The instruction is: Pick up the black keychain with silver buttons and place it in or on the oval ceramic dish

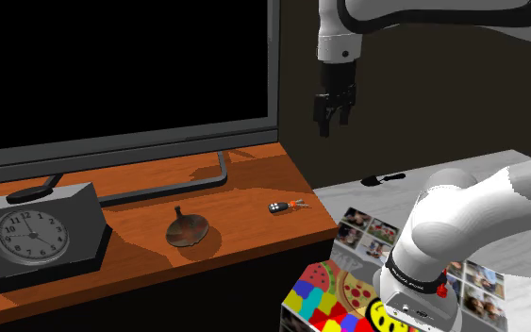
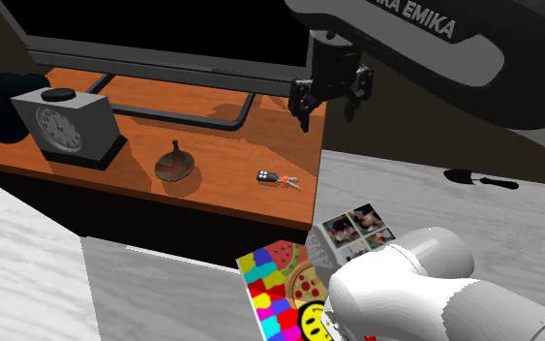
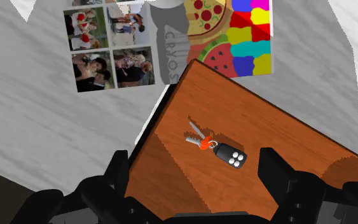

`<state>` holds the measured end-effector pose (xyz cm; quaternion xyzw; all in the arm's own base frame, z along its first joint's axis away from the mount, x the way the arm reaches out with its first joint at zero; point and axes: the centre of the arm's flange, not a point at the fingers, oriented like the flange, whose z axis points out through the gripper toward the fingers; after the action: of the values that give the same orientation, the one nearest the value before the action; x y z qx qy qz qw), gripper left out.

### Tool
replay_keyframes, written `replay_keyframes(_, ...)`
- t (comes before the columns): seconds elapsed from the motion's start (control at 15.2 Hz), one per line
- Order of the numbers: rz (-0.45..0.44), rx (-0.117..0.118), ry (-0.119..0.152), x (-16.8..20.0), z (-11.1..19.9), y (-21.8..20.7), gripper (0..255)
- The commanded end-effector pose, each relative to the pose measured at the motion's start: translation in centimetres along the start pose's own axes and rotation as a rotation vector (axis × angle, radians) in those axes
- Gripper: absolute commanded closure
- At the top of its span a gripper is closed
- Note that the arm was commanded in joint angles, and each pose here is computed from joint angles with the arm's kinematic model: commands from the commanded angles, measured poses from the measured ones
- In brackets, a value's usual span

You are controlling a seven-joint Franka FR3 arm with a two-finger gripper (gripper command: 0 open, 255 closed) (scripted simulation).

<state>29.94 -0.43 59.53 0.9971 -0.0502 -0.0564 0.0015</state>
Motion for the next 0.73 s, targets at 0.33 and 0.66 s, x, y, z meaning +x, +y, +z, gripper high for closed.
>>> replay_keyframes(0.33,-0.206,-0.009,0.051,1.8,6.0,-0.9,0)
replay_keyframes(0.66,-0.412,-0.018,0.102,3.7,12.0,-2.2,0)
